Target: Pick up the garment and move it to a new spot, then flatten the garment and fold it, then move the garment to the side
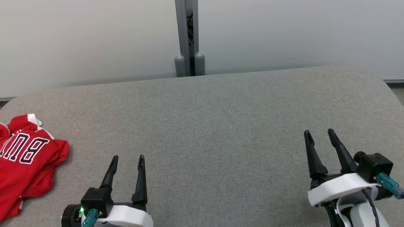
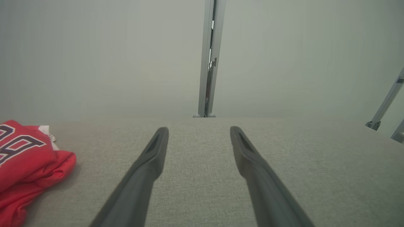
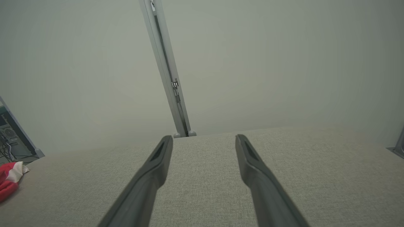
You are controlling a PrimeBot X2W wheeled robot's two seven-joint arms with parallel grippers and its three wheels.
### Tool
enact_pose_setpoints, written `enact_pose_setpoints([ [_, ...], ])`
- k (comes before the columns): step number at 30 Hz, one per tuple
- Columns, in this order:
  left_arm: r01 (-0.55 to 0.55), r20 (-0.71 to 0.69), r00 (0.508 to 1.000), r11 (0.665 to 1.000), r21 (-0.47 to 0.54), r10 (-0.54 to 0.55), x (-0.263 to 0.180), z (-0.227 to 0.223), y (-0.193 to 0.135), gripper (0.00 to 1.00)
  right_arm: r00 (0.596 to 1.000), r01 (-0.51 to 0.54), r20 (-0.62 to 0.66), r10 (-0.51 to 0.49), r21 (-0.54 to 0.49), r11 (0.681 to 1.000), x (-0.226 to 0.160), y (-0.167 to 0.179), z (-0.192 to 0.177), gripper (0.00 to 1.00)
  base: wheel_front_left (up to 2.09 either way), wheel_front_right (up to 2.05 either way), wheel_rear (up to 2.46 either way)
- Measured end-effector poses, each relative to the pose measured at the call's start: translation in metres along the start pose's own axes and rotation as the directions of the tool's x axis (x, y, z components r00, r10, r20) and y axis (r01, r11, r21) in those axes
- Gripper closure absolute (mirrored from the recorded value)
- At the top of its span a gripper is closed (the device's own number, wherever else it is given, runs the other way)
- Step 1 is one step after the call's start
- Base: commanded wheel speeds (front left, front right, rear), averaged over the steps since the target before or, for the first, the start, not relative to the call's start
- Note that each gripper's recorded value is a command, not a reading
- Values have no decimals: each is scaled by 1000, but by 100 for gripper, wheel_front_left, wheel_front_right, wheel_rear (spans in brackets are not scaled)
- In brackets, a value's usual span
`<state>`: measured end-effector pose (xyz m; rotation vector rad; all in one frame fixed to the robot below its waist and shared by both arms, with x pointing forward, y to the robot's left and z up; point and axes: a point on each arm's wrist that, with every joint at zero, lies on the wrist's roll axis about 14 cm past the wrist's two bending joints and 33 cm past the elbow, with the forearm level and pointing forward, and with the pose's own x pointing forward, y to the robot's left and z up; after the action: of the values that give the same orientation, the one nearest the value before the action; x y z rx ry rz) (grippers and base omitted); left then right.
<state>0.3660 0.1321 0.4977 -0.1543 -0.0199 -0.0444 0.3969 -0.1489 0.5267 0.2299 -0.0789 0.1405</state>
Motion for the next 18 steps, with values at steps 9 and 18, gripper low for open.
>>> enact_pose_setpoints([
  [9, -7, 23, 1000, 999, 35, 6, 1, 5, 0, 0, 1000, -19, -12, 19, -33, 999, -1, 5, -7, 0, 0, 0, 0],
  [18, -3, 34, 999, 997, 77, 0, 2, 6, 1, 0, 999, -47, -14, 46, -76, 996, 1, 11, -10, 0, 0, 0, 0],
])
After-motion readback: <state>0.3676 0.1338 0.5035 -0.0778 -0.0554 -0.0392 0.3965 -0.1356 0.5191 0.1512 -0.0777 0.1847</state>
